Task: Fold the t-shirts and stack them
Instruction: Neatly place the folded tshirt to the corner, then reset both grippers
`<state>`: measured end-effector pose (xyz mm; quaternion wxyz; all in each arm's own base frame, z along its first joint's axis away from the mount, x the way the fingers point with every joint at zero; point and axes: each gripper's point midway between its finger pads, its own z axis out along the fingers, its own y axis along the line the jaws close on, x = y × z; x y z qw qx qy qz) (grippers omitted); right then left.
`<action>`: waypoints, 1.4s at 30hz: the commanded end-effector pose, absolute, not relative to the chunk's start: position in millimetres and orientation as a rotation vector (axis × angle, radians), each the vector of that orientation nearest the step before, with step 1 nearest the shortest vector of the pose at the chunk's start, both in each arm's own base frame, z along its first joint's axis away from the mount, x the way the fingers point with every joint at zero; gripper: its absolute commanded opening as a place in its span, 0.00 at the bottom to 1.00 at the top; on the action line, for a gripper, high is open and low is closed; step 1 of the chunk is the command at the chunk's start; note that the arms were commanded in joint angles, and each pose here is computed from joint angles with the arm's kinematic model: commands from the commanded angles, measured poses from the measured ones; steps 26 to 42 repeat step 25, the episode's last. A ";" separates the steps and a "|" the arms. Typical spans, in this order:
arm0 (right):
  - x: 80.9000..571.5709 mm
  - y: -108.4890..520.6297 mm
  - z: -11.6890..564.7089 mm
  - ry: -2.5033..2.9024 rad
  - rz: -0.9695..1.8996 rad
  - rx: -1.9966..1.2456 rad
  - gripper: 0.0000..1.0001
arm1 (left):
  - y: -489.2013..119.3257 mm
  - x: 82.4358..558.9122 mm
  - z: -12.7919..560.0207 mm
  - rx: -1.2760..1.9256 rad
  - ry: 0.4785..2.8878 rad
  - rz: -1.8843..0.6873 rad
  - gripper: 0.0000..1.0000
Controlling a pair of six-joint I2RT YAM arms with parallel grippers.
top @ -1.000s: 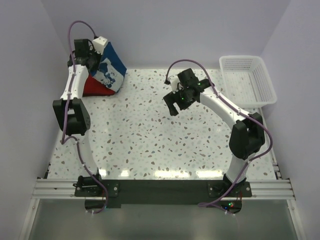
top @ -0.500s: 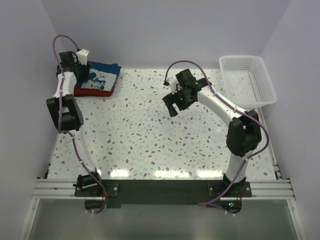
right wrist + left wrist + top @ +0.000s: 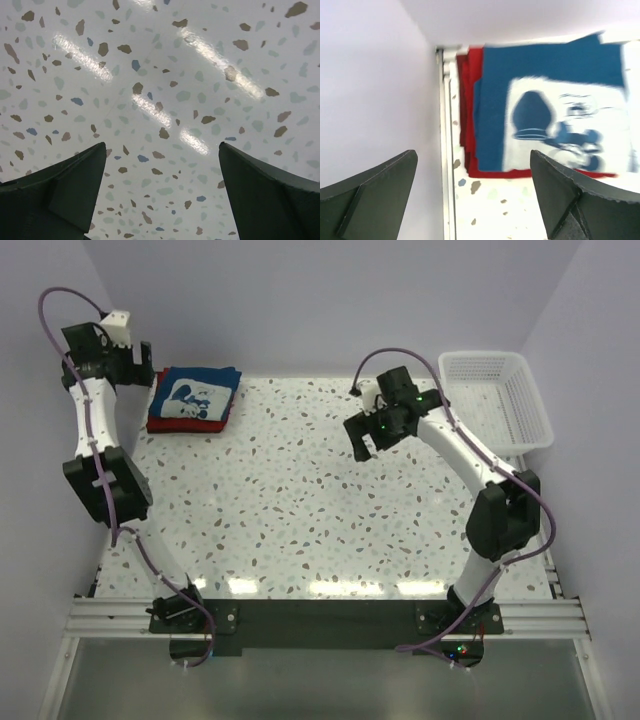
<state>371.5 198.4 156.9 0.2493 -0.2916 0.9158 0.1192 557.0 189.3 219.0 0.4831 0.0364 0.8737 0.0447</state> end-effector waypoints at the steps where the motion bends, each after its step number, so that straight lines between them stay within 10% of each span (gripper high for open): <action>1: 373.6 169.9 197.6 2.430 0.373 -0.653 0.98 | 142.1 525.7 307.2 0.170 2.003 0.005 1.00; 15: 356.4 87.7 173.2 2.491 0.549 -0.258 0.99 | -82.5 404.8 255.4 0.594 2.045 -0.287 1.00; 21: 324.4 84.3 151.0 2.491 0.531 -0.312 0.99 | -81.3 364.4 185.7 0.589 2.162 -0.329 1.00; 42: 316.2 75.8 160.5 2.477 0.457 -0.361 0.99 | -75.4 362.0 201.3 0.560 2.111 -0.286 1.00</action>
